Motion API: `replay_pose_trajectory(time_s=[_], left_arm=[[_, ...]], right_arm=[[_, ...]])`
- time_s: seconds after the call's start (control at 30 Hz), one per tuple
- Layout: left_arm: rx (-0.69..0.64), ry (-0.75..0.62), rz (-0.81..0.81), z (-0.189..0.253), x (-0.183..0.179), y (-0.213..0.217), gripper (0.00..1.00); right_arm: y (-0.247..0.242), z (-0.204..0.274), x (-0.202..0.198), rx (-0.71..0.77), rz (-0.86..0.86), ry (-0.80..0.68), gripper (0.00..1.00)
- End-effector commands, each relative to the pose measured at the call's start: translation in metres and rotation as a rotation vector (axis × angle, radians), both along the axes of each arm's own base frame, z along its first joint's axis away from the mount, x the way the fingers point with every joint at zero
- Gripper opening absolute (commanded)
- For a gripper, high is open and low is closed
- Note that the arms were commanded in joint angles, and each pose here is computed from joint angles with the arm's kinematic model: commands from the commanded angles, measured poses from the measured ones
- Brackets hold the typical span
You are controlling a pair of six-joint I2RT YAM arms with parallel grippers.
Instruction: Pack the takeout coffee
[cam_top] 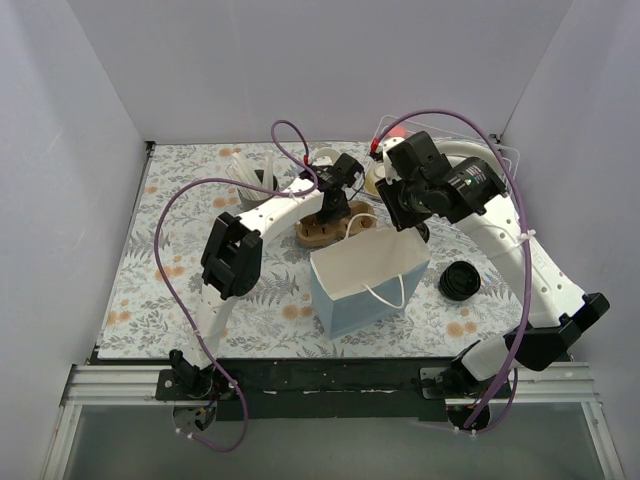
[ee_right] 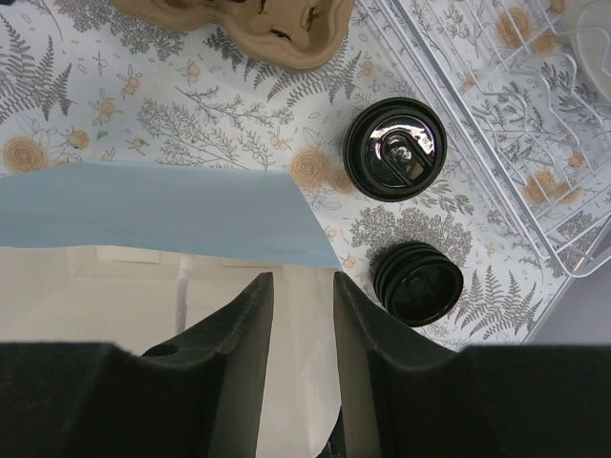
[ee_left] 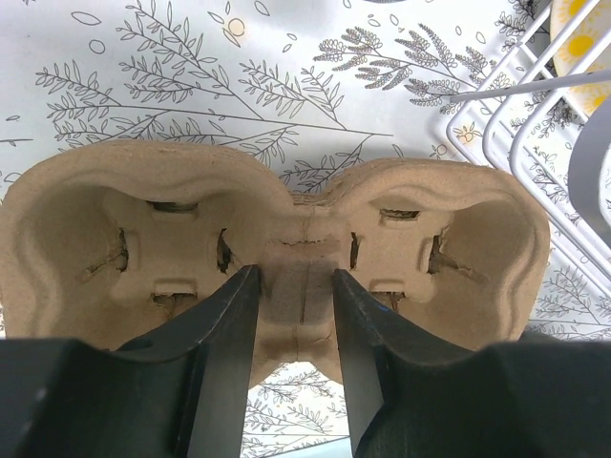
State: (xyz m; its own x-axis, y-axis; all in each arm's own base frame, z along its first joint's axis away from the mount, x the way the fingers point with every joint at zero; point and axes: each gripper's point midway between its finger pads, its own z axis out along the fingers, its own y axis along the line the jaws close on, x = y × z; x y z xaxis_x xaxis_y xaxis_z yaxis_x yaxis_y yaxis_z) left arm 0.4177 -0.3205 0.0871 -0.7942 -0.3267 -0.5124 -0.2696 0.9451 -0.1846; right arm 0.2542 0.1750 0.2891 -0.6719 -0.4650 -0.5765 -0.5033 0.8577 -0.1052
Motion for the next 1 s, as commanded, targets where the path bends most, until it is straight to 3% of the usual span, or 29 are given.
replay_pose_trajectory(time_s=[0.0, 0.27, 0.47, 0.7, 0.97], left_arm=[[0.105, -0.030, 0.014, 0.013, 0.000, 0.026, 0.35], [0.160, -0.066, 0.040, 0.032, 0.000, 0.045, 0.39], [0.062, -0.089, 0.038, 0.046, -0.001, 0.036, 0.46], [0.018, -0.053, 0.043, 0.033, -0.004, 0.027, 0.55], [0.008, -0.027, 0.041, 0.016, -0.004, 0.022, 0.56]], right_arm=[[-0.002, 0.024, 0.003, 0.034, -0.021, -0.066, 0.40], [0.001, 0.020, 0.003, 0.049, -0.028, -0.059, 0.40], [0.002, 0.017, 0.005, 0.045, -0.028, -0.054, 0.40], [0.006, 0.022, 0.009, 0.051, -0.022, -0.058, 0.40], [0.007, 0.020, 0.009, 0.043, -0.004, -0.061, 0.40]])
